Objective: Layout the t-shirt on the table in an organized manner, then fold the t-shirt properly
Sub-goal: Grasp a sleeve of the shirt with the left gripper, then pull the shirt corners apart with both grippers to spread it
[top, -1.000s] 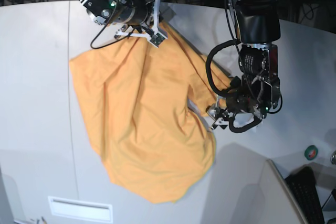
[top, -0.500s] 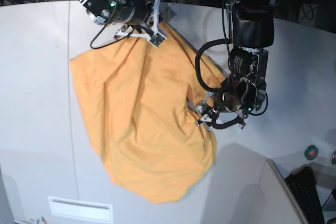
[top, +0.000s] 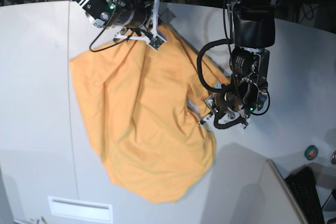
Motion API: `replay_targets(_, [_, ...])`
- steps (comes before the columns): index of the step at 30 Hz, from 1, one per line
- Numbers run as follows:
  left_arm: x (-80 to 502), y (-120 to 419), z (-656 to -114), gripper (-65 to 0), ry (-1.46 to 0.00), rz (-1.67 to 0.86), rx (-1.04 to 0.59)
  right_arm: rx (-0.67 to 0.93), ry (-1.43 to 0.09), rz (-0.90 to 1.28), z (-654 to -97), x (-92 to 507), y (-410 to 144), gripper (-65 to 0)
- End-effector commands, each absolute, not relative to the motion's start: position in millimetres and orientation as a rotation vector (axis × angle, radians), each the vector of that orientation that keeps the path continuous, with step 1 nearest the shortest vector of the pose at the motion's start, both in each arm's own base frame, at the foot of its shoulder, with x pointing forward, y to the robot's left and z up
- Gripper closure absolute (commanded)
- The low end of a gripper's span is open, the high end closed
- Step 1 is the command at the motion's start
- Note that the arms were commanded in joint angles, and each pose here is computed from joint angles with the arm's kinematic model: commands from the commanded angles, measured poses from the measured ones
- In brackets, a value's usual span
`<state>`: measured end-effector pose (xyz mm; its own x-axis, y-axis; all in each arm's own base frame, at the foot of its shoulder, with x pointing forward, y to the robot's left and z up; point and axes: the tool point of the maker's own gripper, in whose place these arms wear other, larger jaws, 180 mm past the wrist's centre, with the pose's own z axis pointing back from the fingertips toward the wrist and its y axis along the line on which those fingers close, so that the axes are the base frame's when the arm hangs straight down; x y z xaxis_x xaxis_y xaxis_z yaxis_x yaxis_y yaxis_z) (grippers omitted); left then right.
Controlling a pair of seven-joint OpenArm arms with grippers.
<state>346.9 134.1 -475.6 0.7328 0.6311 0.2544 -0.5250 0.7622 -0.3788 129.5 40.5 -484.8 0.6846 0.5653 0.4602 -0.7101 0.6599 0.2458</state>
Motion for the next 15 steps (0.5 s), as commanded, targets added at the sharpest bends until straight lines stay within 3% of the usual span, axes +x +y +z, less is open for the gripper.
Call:
replay_targets(1, [363.3, 137.1, -458.4, 0.0, -0.446, 0.637, -0.307, 0.447, -0.392, 0.735, -478.5, 135.7, 45.5, 0.0])
replay_targets(9, [335.0, 165.9, -430.2, 0.0, -0.573, 0.592, -0.259, 0.486, -0.461, 0.730, -455.2, 146.9, 58.5, 0.0])
replay_targets(13, [300.1, 183.9, -430.4, 0.0, -0.581, 0.589, -0.213, 0.503, -0.548, 0.631, -427.2, 161.3, 49.1, -26.3])
replay_targets(15, [283.7, 197.3, -433.0, 0.0, -0.576, 0.621, -0.193, 0.494, -0.597, 0.574, -413.6, 172.1, 38.0, -29.7])
